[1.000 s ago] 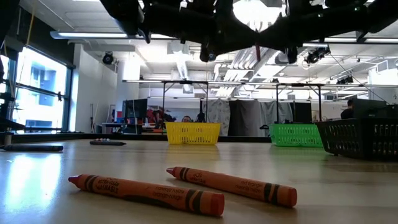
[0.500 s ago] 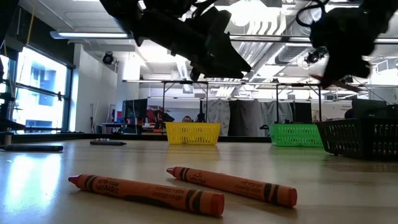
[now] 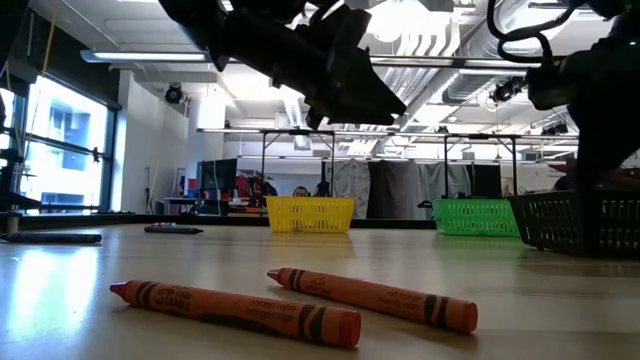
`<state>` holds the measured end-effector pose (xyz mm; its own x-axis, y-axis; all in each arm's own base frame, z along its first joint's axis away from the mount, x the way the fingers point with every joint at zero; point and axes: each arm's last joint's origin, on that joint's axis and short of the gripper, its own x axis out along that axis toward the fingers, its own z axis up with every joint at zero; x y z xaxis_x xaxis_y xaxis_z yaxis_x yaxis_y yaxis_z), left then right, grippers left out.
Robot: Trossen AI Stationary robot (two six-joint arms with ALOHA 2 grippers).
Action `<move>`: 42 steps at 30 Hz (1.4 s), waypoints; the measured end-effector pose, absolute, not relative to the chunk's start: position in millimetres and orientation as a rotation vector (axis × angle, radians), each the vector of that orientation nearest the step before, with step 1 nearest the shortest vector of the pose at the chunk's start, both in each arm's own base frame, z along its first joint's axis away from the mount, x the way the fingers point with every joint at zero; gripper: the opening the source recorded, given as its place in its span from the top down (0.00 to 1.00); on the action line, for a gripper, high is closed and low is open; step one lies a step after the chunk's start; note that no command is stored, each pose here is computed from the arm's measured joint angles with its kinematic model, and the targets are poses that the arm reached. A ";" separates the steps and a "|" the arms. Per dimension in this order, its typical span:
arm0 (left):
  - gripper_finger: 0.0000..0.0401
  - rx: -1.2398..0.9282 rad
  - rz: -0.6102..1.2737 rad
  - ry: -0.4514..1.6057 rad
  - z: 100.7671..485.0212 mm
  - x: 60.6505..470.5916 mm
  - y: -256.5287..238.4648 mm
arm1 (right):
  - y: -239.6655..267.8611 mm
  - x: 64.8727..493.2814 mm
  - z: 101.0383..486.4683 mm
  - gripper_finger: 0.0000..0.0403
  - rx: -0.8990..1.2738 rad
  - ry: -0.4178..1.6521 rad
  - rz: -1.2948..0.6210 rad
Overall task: Sort crayons
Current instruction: Put the orange crayon into the black basket
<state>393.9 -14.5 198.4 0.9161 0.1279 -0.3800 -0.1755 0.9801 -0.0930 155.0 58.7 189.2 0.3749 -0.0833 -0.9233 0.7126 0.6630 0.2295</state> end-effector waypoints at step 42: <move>0.67 -0.534 0.256 1.628 204.8 225.8 -146.0 | 11.5 190.3 271.6 0.61 0.162 0.846 -0.581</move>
<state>225.8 -146.0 204.8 -0.0503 -0.1902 -0.9804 -0.4824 0.8642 -0.1429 190.3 11.5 271.6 0.5190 -0.4195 -0.7448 0.5446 0.8338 -0.0902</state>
